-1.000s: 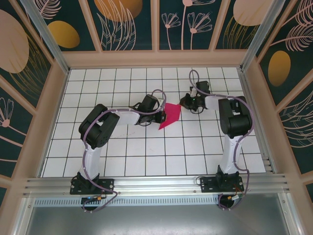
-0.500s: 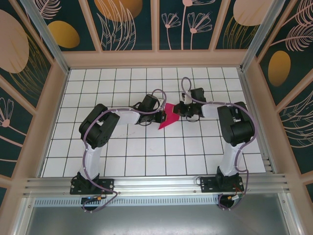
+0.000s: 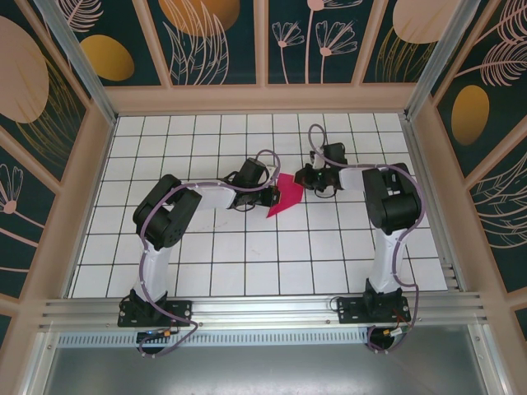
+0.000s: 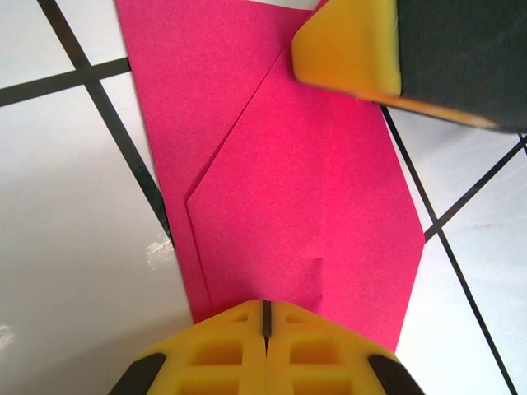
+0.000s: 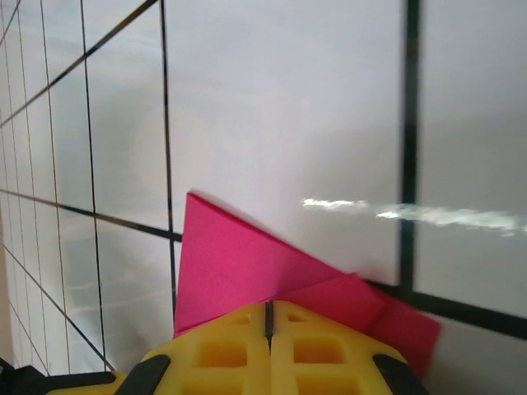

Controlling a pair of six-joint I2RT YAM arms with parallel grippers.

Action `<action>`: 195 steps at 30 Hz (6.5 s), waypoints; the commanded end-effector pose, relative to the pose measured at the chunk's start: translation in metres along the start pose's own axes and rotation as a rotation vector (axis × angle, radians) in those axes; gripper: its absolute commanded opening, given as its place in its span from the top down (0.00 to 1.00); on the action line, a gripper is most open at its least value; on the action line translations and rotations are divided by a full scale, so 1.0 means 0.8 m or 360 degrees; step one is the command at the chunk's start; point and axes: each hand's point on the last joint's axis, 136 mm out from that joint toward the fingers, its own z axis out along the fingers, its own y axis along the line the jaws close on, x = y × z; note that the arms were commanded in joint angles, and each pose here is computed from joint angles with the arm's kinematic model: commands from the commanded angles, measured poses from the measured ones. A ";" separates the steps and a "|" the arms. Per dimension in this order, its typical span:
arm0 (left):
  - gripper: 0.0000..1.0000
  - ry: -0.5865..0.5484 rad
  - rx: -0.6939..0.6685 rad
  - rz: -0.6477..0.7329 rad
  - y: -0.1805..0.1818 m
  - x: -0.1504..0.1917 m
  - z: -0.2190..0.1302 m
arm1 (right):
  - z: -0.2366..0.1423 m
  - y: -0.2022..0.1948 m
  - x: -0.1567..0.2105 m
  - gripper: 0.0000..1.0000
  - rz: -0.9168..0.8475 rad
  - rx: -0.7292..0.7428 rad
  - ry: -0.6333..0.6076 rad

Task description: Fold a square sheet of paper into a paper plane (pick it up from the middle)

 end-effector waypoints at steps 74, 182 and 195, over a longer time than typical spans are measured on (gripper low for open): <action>0.87 0.0148 0.0147 -0.0356 -0.041 0.020 -0.016 | 0.019 -0.059 0.108 1.00 0.0232 0.0318 0.0258; 0.89 0.0238 0.0196 -0.0353 -0.033 0.064 -0.051 | 0.025 -0.026 0.129 1.00 0.0160 0.0200 0.0412; 0.90 0.0336 -0.0004 -0.0403 0.006 0.101 -0.039 | 0.026 -0.028 0.130 1.00 0.0165 0.0204 0.0418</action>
